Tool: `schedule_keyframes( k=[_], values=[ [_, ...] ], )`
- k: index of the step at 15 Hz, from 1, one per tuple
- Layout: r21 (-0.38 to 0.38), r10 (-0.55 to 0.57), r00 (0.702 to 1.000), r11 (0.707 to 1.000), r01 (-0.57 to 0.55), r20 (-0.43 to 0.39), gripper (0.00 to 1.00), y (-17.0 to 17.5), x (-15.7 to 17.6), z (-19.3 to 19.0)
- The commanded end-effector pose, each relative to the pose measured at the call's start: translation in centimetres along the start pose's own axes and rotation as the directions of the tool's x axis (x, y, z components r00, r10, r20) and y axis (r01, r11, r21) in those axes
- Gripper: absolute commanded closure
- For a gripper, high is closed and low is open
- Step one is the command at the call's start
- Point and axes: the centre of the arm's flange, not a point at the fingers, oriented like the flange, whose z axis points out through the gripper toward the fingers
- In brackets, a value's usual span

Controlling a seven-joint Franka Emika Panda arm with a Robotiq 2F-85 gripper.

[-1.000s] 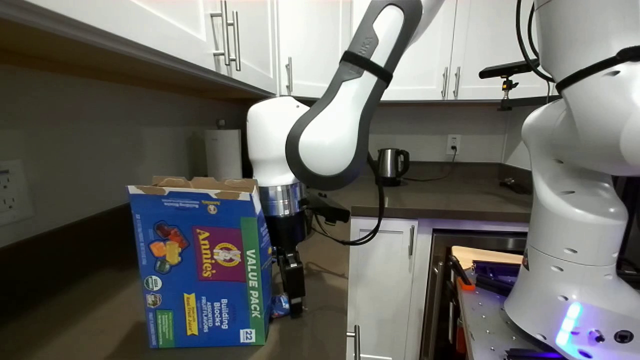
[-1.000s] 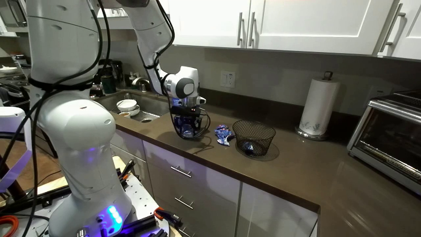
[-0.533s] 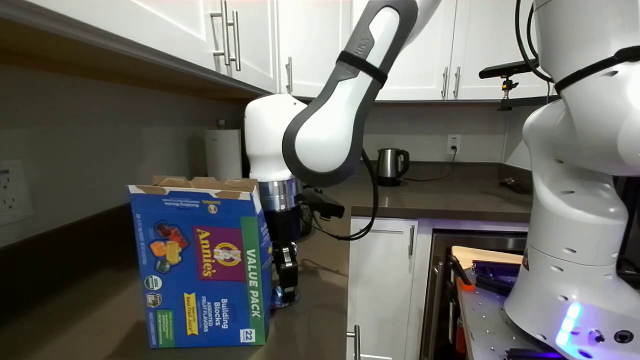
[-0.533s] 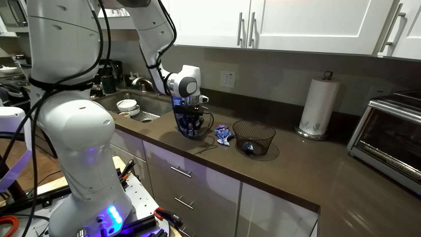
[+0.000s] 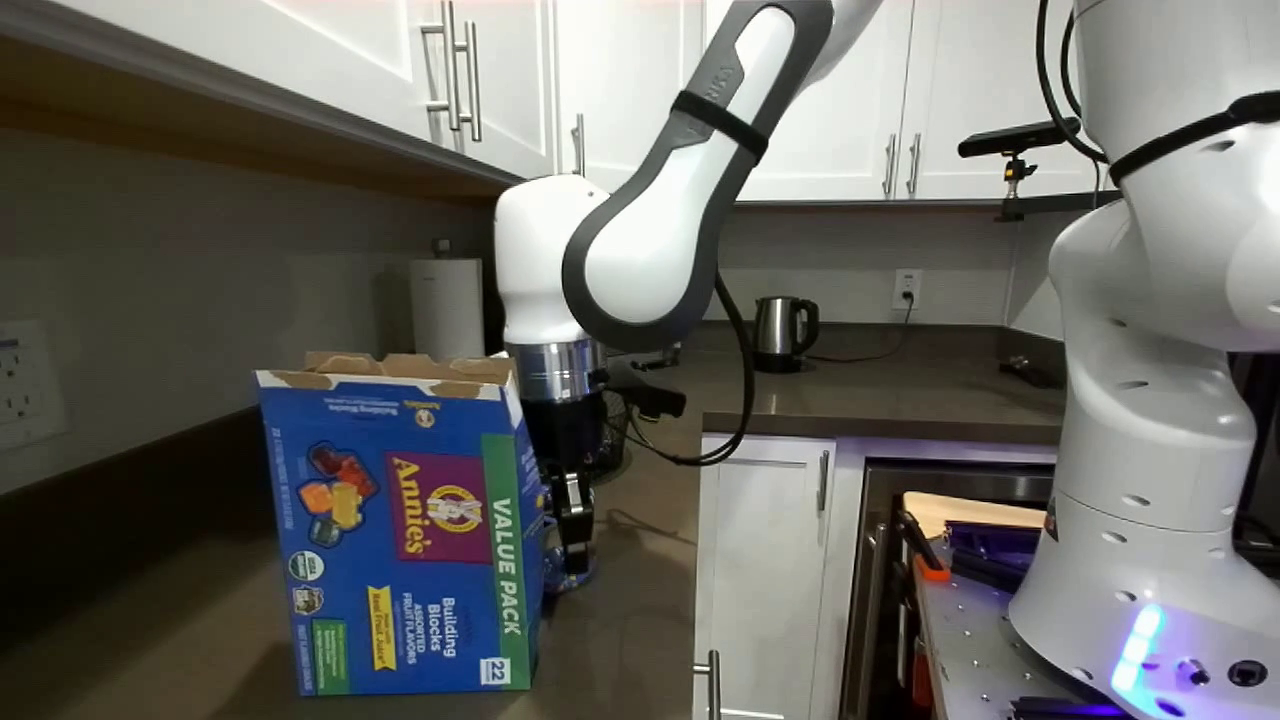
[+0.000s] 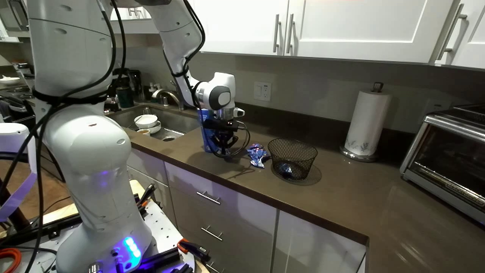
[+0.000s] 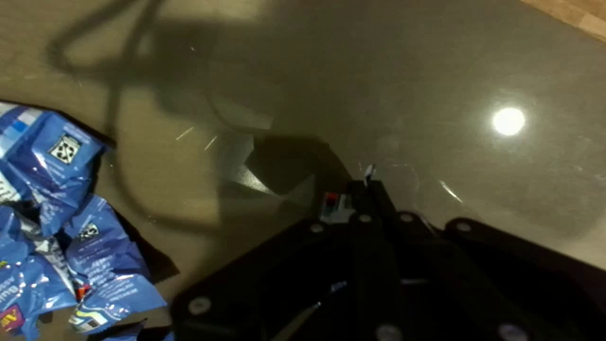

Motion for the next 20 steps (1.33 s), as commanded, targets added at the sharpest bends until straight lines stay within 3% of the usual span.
schedule_keyframes(
  k=[1, 8, 9, 10, 17, 20],
  values=[
    [-0.030, 0.007, 1.000, 1.000, -0.007, 0.012, 0.95, -0.9, -0.9, -3.2],
    [-0.075, -0.018, 1.000, 0.997, 0.019, 0.018, 0.96, -1.8, -1.3, -11.0],
    [-0.062, -0.020, 1.000, 0.998, 0.021, 0.016, 0.71, -1.9, -1.4, -11.4],
    [-0.048, -0.022, 1.000, 0.999, 0.023, 0.019, 0.70, -2.0, -1.3, -11.3],
    [0.041, -0.020, 1.000, 0.999, 0.019, 0.024, 0.27, -2.6, -0.3, -7.0],
    [0.035, -0.019, 0.999, 0.999, 0.017, 0.044, 0.06, -2.1, 0.0, -4.4]
  ],
)
